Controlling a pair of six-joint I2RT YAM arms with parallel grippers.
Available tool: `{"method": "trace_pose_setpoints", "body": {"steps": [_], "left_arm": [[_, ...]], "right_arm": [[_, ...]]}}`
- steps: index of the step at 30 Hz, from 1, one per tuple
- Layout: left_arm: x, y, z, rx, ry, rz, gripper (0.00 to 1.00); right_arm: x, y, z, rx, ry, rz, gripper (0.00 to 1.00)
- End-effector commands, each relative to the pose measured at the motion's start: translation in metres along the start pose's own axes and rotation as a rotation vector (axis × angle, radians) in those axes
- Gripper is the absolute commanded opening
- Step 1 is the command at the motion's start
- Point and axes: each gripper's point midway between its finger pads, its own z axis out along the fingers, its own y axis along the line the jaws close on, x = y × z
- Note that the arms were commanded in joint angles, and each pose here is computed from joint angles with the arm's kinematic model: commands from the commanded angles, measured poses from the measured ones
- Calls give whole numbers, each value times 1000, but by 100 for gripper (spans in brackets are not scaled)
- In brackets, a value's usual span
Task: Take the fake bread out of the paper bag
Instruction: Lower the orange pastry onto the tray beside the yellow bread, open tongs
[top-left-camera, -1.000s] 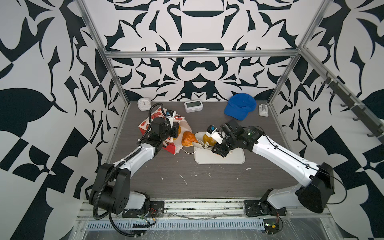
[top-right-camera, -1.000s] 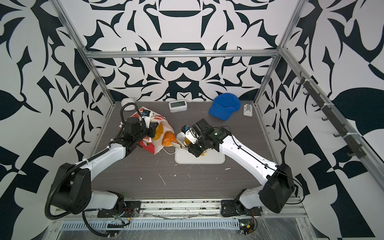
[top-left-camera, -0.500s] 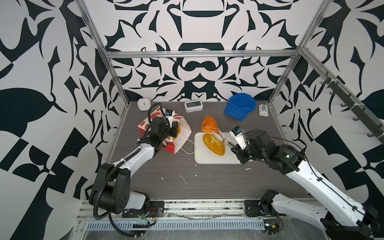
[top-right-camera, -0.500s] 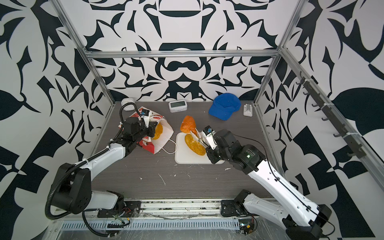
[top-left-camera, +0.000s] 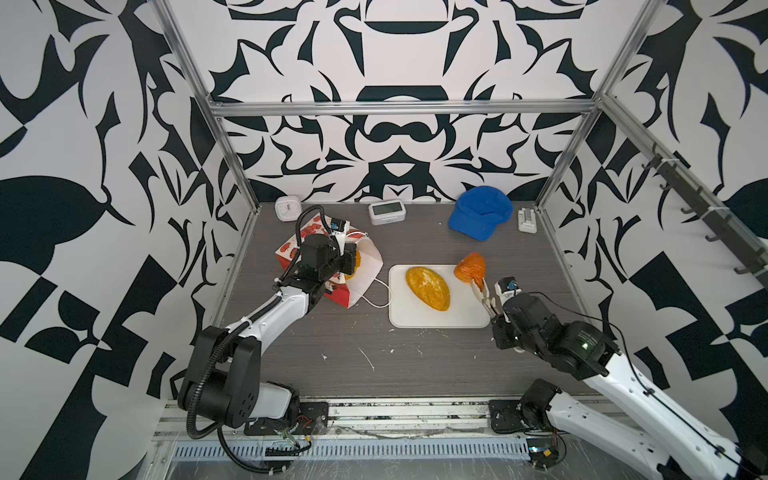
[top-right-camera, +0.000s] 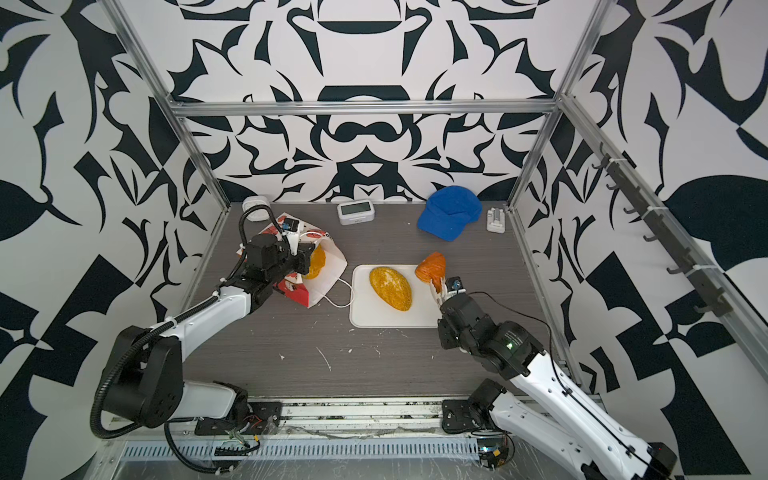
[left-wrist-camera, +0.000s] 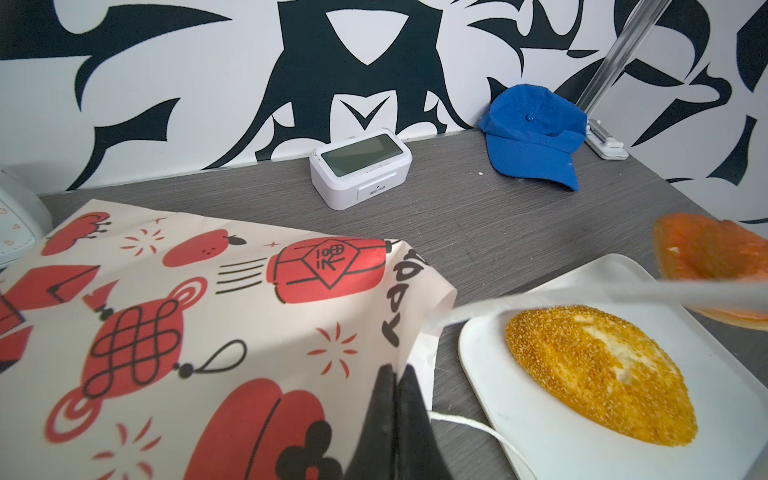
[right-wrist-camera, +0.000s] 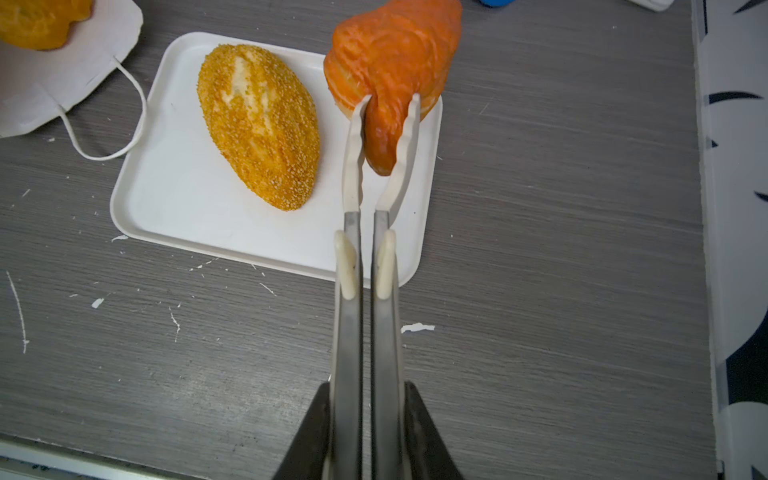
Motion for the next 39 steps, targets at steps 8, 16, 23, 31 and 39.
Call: {"method": "trace_pose_setpoints", "body": {"steps": [8,16,23,31,39], "left_arm": [[-2,0,1,16,-13,-19,0],[-1,-1,3,24,-15,-25,0],[-1,-1,5,27,-13,-25,0],[0,-1,8,32,-13,-27,0],[0,-1,9,31,-12,-29,0]], "right_arm": [[2,7,16,-32,-37,116,0],[7,20,40,-70,-14,116,0],[22,17,53,-46,34,131,0],[37,11,49,-17,96,168,20],[29,14,43,-34,80,188,39]]}}
